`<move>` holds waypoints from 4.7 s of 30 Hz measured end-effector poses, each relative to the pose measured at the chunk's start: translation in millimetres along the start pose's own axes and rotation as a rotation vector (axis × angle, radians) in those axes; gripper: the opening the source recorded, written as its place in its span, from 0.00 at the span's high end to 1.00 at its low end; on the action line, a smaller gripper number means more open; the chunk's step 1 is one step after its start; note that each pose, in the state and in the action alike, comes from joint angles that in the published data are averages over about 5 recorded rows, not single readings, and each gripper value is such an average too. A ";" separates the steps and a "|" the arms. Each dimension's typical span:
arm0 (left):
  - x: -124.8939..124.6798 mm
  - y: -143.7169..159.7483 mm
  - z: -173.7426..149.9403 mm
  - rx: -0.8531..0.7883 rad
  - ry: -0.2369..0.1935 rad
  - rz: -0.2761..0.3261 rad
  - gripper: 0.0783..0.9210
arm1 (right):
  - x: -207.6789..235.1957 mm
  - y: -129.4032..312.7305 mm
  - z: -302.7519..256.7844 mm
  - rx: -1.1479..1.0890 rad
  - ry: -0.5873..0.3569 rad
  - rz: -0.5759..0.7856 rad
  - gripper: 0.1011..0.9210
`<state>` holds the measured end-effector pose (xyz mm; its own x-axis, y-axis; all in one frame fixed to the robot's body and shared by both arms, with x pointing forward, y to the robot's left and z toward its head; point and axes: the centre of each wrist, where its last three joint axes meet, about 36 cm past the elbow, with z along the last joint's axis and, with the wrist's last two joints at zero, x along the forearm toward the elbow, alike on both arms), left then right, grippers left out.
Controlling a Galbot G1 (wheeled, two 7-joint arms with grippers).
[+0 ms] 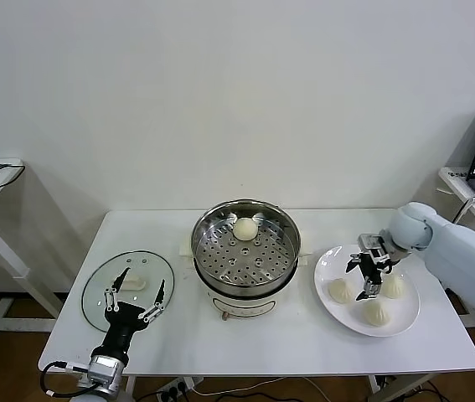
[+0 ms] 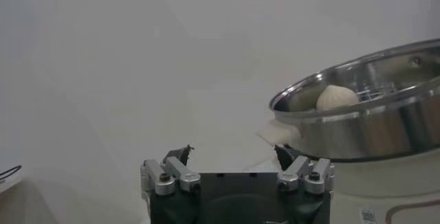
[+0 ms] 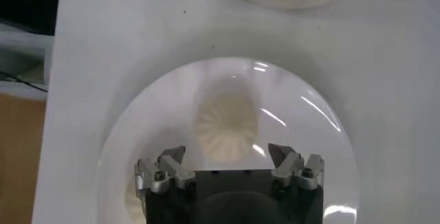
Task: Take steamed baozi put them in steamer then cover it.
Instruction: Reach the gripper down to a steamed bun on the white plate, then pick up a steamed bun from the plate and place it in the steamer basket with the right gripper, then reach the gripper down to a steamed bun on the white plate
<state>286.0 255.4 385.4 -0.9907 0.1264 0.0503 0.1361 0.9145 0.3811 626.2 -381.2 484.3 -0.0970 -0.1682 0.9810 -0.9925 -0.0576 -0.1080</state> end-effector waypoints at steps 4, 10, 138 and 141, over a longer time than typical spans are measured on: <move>-0.3 -0.5 2.8 0.000 0.004 0.001 0.12 | -8.8 -1.5 -1.9 -0.004 -0.001 0.000 0.12; -0.6 0.0 4.7 -0.001 0.008 -0.001 0.12 | -17.9 -3.1 -6.4 -0.004 -0.006 -0.002 0.12; 8.8 8.7 -13.7 -0.031 -0.012 -0.015 0.12 | 155.5 -86.7 -287.7 0.104 -0.097 0.050 0.12; 10.0 10.6 -18.1 -0.034 -0.021 -0.019 0.12 | 177.6 -74.2 -244.7 0.096 -0.104 0.051 0.12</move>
<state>277.5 259.3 406.7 -0.9928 0.1174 0.0236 0.1166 0.9031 0.4132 664.3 -166.0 706.0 -0.1338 -0.2744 0.9523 -0.9742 -0.1397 -0.1771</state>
